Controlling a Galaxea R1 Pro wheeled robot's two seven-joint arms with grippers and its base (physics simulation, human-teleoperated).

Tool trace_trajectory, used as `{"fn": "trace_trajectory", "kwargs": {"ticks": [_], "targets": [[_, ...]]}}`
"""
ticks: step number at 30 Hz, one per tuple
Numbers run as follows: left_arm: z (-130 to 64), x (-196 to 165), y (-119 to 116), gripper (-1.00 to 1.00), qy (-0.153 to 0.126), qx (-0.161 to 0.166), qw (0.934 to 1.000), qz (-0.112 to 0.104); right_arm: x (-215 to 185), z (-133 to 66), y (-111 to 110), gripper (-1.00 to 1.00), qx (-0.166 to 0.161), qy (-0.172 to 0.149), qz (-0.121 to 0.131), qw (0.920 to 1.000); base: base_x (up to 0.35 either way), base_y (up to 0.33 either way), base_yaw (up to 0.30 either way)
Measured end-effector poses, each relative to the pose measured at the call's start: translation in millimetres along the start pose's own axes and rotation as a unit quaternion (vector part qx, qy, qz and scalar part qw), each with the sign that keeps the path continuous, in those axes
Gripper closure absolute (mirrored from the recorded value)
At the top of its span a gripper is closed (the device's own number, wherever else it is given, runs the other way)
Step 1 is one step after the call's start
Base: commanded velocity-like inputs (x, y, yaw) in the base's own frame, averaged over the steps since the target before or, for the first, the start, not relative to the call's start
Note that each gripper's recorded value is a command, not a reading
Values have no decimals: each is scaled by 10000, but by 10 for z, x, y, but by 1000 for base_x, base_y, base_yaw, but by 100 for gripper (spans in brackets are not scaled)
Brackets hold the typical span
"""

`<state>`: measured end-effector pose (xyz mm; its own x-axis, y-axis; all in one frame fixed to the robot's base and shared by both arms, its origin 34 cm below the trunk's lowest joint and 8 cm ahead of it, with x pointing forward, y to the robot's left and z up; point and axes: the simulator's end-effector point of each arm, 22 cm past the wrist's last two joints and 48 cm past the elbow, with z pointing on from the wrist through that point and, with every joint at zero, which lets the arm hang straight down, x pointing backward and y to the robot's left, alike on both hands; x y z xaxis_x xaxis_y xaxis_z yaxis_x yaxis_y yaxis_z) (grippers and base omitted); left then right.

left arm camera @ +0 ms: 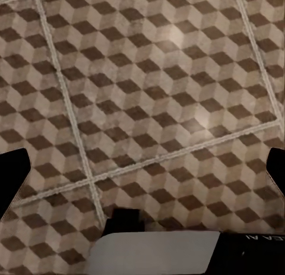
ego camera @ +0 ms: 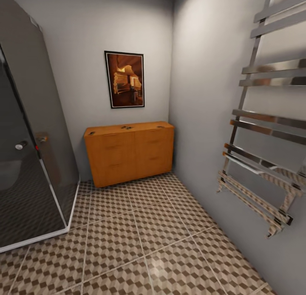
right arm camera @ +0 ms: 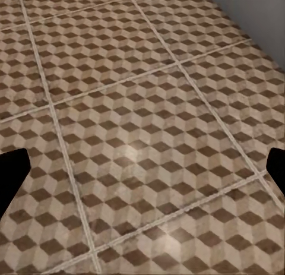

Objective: Take the four mousetraps from the cabinet in the bathroom and place them on the bathroom floor. Make sure all four end up on the same floor surface, and ensure that at least two of them are either under or directly next to the same bathroom sink.

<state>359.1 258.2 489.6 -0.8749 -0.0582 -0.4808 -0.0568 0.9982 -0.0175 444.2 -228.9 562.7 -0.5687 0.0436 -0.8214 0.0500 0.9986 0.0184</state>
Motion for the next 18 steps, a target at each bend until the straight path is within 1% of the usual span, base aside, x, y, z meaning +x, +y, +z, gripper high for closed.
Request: {"fn": "trace_trajectory", "kwargs": {"ticks": [11,14,18], "targets": [[-2,37,2,-100,37,-2,10000,-1,0,0,10,-100,-4,0,7,10000,341,0,7],[-2,39,4,-100,40,-4,10000,-3,0,0,11,-100,-6,0,6,10000,337,0,161],[-2,38,3,-100,38,-3,10000,-1,0,0,11,-100,-5,0,5,10000,333,0,234]]}}
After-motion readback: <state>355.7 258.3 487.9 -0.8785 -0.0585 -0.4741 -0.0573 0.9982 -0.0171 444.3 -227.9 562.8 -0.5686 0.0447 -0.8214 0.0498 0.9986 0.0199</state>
